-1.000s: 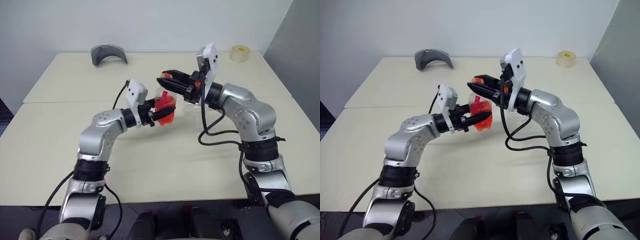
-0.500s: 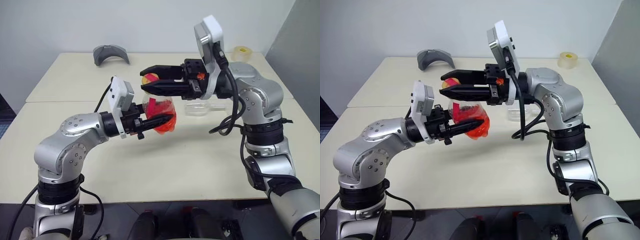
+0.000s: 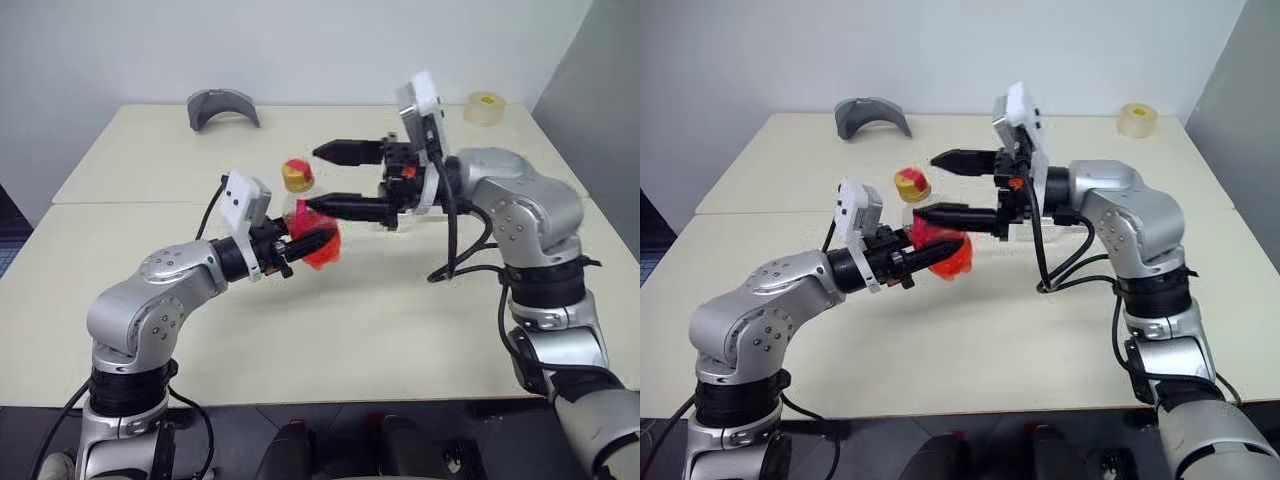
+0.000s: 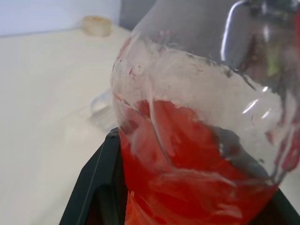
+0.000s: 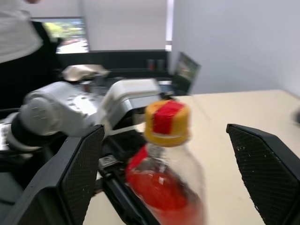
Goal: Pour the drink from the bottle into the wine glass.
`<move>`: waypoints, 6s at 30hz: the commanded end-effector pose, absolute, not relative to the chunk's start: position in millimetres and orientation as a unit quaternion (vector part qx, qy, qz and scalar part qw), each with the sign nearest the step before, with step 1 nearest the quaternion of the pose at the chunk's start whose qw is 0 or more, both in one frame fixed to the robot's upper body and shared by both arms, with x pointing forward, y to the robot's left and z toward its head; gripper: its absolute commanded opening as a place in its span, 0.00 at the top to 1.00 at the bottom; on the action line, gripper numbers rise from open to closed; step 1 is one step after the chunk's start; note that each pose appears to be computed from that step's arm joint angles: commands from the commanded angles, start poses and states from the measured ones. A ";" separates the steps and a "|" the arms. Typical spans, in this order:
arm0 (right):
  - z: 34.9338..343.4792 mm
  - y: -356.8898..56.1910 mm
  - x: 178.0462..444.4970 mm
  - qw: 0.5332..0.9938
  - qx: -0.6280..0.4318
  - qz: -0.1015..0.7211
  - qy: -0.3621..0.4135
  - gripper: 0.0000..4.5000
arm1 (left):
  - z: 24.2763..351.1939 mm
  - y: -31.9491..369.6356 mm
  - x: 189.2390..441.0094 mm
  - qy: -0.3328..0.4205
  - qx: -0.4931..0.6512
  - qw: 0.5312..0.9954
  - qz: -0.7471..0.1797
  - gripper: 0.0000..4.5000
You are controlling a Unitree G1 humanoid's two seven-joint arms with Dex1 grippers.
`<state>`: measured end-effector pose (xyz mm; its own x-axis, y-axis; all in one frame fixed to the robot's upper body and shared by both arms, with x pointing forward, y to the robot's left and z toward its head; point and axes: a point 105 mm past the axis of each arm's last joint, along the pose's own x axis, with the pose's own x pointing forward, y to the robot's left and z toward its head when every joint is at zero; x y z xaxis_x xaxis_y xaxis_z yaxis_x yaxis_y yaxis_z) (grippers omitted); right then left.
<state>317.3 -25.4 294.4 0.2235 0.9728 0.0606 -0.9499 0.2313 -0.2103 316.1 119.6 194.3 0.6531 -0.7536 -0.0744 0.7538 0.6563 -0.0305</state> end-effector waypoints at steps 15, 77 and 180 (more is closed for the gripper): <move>301.9 2.3 328.2 0.851 -0.045 0.505 -0.140 0.00 | 211.9 100.2 361.2 -0.030 0.032 0.907 -0.418 0.57; 264.4 -36.9 341.8 0.722 -0.073 0.687 -0.040 0.12 | 204.8 139.1 268.6 0.051 0.021 0.905 -0.422 0.61; 301.9 -16.5 346.5 0.841 0.026 0.526 -0.123 0.00 | 216.4 97.2 359.5 -0.058 0.001 0.892 -0.447 0.63</move>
<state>350.4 -16.1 282.5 0.4354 0.8830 0.1756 -0.8928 0.4485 -0.0415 360.1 99.9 197.0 0.6124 -0.7894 0.0430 0.7900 0.6131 0.0062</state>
